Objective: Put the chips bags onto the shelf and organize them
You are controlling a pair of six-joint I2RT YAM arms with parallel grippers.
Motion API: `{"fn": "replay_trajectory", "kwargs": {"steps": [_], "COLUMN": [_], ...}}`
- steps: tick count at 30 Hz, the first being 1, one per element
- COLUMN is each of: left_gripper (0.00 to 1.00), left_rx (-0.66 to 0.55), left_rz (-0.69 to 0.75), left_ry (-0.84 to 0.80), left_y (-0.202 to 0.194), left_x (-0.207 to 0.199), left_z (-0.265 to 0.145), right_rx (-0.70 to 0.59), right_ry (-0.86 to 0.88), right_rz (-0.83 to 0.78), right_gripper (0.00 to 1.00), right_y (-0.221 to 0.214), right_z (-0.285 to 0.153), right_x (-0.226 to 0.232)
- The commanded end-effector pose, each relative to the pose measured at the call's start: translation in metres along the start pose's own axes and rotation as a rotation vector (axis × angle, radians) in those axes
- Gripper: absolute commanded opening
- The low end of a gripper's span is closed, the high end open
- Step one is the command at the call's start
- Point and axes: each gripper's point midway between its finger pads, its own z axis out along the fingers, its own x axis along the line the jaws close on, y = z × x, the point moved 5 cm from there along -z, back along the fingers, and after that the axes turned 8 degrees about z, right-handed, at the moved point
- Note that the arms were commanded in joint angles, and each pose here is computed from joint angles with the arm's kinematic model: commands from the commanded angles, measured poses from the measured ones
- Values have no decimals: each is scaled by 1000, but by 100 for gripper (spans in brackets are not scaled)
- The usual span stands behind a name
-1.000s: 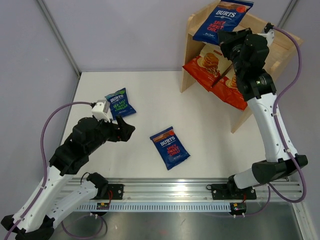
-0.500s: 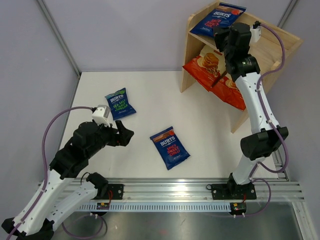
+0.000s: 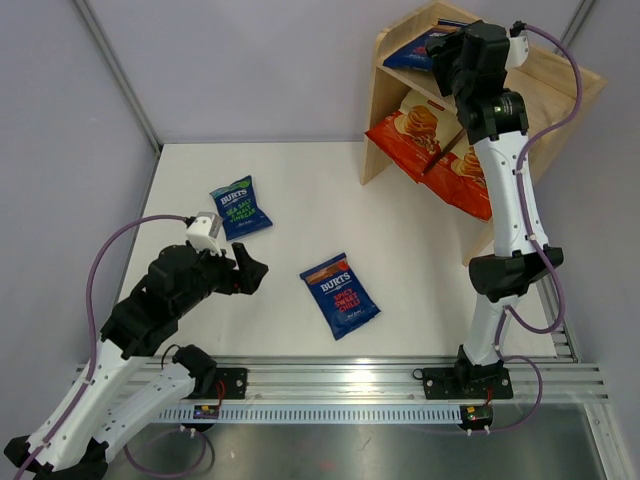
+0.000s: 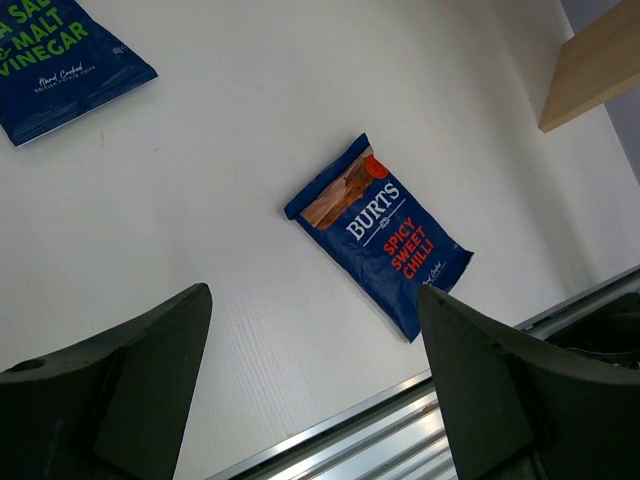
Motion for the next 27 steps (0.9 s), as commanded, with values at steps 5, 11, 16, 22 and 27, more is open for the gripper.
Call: {"fn": "replay_trajectory", "kwargs": {"steps": [5, 11, 16, 22, 27], "left_gripper": [85, 83, 81, 80, 79], "left_rx": [-23, -12, 4, 6, 15], "left_rz": [25, 30, 29, 26, 20], "left_ry": [-32, -40, -66, -73, -69], "left_y": [5, 1, -3, -4, -7], "left_x": [-3, -3, -6, -7, -6], "left_z": [-1, -2, -2, -1, 0], "right_rx": [51, 94, 47, 70, 126], "right_ry": [-80, -46, -76, -59, -47], "right_rz": [-213, -341, -399, -417, -386], "right_gripper": [63, 64, 52, 28, 26], "right_y": [2, 6, 17, 14, 5], "right_z": [-15, -29, -37, -20, 3], "right_x": [-19, -15, -19, -24, -32]}}
